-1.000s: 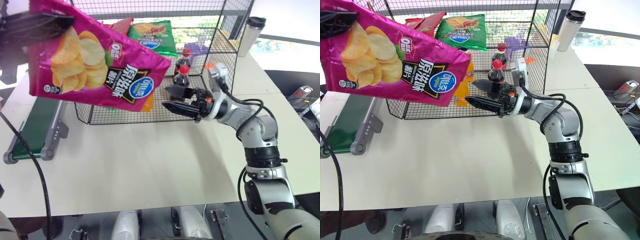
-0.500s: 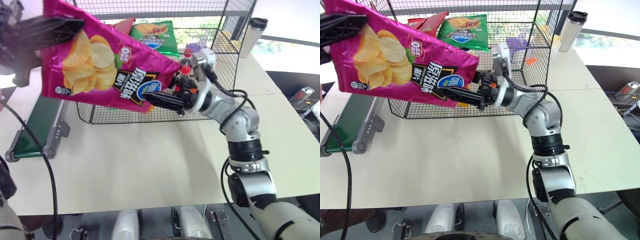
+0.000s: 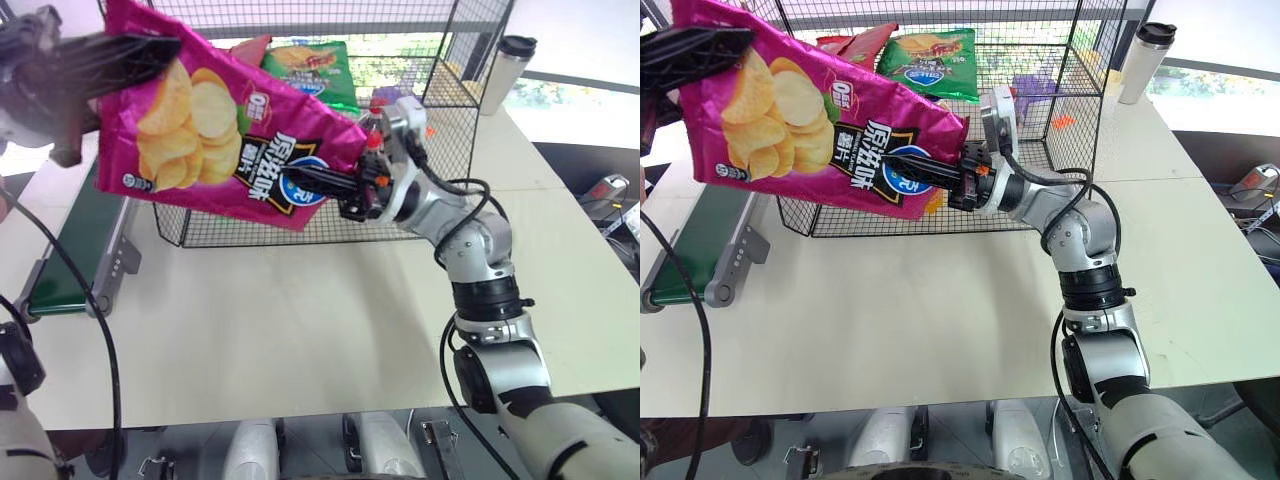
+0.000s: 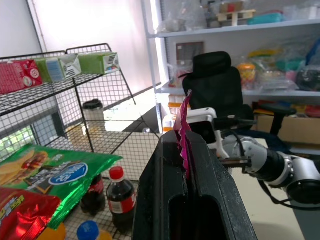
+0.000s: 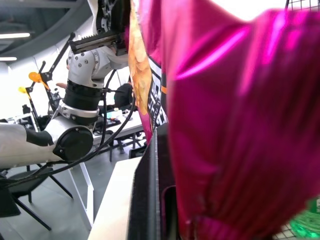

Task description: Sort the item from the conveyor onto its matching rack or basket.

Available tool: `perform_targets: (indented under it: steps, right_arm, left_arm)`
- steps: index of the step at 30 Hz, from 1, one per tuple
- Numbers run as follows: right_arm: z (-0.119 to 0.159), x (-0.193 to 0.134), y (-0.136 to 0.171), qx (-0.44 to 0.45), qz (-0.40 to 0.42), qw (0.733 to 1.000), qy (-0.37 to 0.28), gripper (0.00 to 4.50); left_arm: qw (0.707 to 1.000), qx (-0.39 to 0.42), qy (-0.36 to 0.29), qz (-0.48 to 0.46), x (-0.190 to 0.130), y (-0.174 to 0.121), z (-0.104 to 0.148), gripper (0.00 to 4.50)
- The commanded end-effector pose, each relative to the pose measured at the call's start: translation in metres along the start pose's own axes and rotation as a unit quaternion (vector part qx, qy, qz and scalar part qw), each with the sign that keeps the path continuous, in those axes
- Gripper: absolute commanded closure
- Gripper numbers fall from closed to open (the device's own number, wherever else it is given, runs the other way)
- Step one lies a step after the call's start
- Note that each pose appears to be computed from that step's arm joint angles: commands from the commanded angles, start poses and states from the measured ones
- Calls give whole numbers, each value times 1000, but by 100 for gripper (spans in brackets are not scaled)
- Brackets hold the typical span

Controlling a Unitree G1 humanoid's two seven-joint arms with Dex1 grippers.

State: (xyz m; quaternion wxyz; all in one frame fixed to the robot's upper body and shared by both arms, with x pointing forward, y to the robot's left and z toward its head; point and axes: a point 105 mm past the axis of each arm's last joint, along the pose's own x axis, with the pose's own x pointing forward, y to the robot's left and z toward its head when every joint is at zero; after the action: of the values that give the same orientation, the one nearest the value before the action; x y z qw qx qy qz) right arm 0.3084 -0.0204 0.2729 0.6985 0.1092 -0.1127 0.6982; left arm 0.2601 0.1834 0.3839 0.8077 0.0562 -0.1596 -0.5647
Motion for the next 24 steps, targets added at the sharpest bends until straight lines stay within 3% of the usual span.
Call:
perform_targets:
  steps: [1,3,8,11,13,17,20,22,24]
  right_arm:
    - [22,-7,9,-44,1,999,-10,448]
    - [32,-16,12,-70,-18,997,-3,450]
    - [53,-42,11,-124,-94,988,15,450]
    - [71,-64,9,-172,-165,971,24,450]
    - [91,-86,5,-230,-237,943,34,450]
    - [138,-125,-6,-393,-386,830,91,450]
    - [136,-133,-23,-472,-427,749,184,450]
    - [137,-131,-32,-511,-442,706,212,450]
    - [143,-126,-43,-567,-455,642,243,450]
  left_arm:
    - [999,25,4,40,-3,9,4,425]
    - [998,17,18,57,-8,12,-2,363]
    - [991,33,6,133,-28,30,3,146]
    - [987,30,1,159,-43,34,7,146]
    - [986,22,-3,163,-51,30,8,146]
    - [987,3,-6,162,-51,19,-4,146]
    - [987,-9,-16,159,-40,14,-16,146]
    - [987,-18,-20,156,-33,10,-24,146]
    - [988,-30,-22,152,-27,5,-35,146]
